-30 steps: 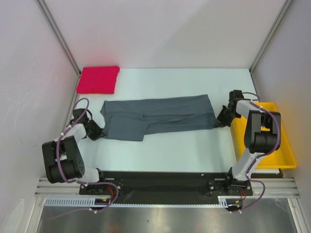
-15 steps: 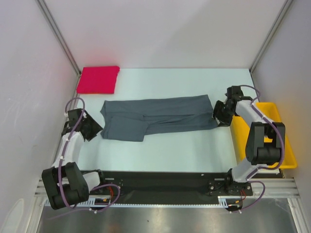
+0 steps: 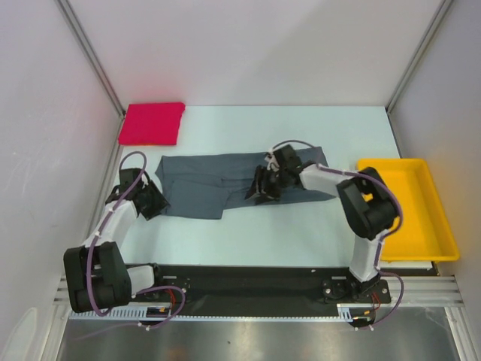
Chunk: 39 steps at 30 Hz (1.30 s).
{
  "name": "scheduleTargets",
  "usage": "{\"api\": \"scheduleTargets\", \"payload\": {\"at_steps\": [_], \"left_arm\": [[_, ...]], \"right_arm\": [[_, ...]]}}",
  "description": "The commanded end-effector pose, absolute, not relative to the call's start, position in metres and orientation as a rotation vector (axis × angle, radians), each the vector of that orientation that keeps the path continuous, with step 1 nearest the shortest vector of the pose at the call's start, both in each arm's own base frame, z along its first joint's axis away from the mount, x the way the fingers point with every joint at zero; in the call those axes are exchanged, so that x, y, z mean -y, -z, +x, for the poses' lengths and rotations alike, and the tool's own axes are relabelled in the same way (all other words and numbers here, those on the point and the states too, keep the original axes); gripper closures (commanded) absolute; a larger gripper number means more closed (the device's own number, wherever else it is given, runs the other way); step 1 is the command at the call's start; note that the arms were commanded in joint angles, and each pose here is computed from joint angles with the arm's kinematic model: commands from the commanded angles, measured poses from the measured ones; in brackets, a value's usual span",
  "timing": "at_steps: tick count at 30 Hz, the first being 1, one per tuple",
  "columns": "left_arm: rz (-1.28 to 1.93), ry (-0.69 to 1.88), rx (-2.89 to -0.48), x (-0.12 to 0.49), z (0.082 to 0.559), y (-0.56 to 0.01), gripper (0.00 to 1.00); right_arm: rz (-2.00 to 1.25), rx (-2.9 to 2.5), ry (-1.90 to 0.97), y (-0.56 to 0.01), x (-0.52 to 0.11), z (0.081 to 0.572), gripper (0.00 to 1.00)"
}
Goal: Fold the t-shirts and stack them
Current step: Fold the tshirt
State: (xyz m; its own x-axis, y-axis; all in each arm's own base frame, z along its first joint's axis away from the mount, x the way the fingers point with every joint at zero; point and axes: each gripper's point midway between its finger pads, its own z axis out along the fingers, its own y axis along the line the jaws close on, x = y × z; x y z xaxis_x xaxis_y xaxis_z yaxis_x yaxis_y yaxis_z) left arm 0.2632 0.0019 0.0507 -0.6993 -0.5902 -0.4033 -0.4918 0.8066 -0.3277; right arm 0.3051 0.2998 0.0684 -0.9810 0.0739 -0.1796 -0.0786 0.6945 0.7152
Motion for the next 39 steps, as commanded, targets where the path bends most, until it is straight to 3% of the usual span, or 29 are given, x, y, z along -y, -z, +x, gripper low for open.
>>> {"api": "scheduleTargets", "payload": {"at_steps": [1, 7, 18, 26, 39], "left_arm": [[-0.779, 0.295, -2.460, 0.002, 0.267, -0.058, 0.50], [-0.802, 0.365, -2.412, 0.010, 0.268, -0.069, 0.50], [-0.813, 0.398, -2.427, 0.015, 0.266, -0.064, 0.49], [-0.805, 0.367, -2.450, 0.011, 0.269, -0.061, 0.46], [-0.845, 0.307, -2.483, 0.002, 0.278, -0.035, 0.53]], "right_arm": [[-0.042, -2.630, -1.371, -0.084, -0.363, 0.307, 0.43], [-0.015, -2.632, -1.500, -0.071, -0.408, 0.290, 0.55], [0.003, -2.723, -1.455, -0.044, -0.429, 0.267, 0.52], [0.034, -2.746, -1.457, -0.036, -0.436, 0.267, 0.63], [0.023, -2.763, -1.475, -0.038, -0.438, 0.268, 0.67]]}}
